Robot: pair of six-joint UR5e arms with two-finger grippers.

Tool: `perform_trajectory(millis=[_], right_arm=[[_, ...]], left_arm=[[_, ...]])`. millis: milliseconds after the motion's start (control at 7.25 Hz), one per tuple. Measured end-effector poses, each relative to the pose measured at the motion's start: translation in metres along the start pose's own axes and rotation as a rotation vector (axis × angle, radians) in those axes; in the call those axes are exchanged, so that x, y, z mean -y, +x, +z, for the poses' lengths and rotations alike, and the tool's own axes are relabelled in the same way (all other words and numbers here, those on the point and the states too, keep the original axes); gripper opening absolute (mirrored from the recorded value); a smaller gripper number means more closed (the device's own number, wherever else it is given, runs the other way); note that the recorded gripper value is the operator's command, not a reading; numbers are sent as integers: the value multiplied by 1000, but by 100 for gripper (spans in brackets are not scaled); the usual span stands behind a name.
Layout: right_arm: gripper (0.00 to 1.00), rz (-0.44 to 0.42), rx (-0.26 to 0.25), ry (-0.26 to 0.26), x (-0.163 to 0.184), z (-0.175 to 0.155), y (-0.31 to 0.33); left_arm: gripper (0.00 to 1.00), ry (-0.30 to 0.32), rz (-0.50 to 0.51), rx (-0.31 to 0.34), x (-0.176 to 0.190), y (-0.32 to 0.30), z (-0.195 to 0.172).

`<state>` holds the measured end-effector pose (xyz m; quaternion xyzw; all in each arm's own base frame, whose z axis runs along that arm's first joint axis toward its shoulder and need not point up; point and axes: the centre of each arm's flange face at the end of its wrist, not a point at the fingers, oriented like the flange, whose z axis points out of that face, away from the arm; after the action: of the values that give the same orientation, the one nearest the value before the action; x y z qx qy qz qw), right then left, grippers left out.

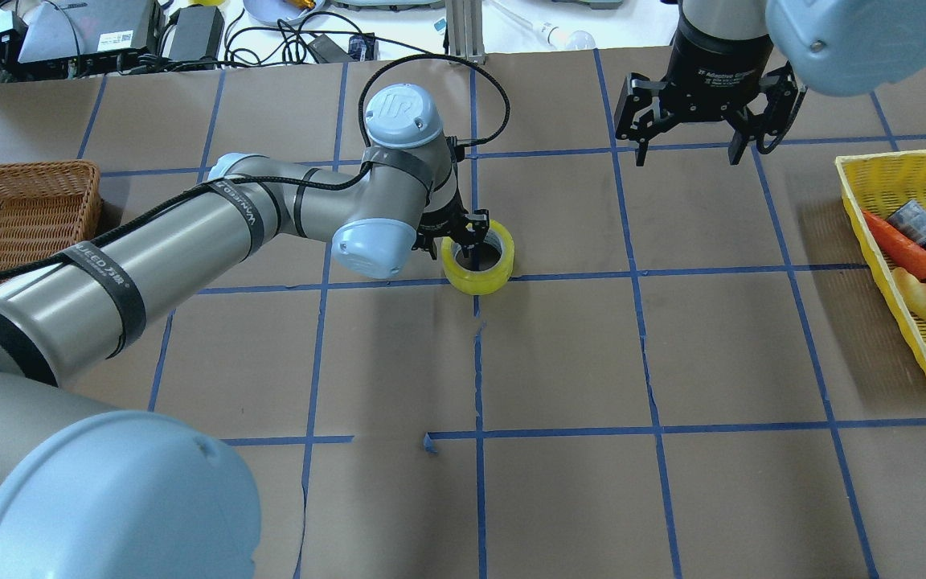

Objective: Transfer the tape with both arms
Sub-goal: 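Grasp the tape roll rim with the left gripper, then carry the tape roll with the left gripper over the wicker basket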

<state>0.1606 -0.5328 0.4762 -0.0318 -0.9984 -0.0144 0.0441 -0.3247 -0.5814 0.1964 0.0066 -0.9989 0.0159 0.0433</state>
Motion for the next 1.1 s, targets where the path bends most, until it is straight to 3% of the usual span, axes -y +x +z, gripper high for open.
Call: perform_trajectory(millis=[276, 552, 828, 1103], right_arm=[[100, -124, 25, -8, 1, 6, 2], [100, -159, 55, -3, 3, 4, 12], [100, -165, 62, -1, 0, 3, 13], [100, -167, 58, 2, -2, 2, 11]], left_arm=[[0, 6, -7, 1, 1, -1, -8], [3, 10, -36, 1, 25, -38, -63], [2, -29, -36, 15, 56, -139, -135], [0, -68, -61, 30, 60, -286, -188]])
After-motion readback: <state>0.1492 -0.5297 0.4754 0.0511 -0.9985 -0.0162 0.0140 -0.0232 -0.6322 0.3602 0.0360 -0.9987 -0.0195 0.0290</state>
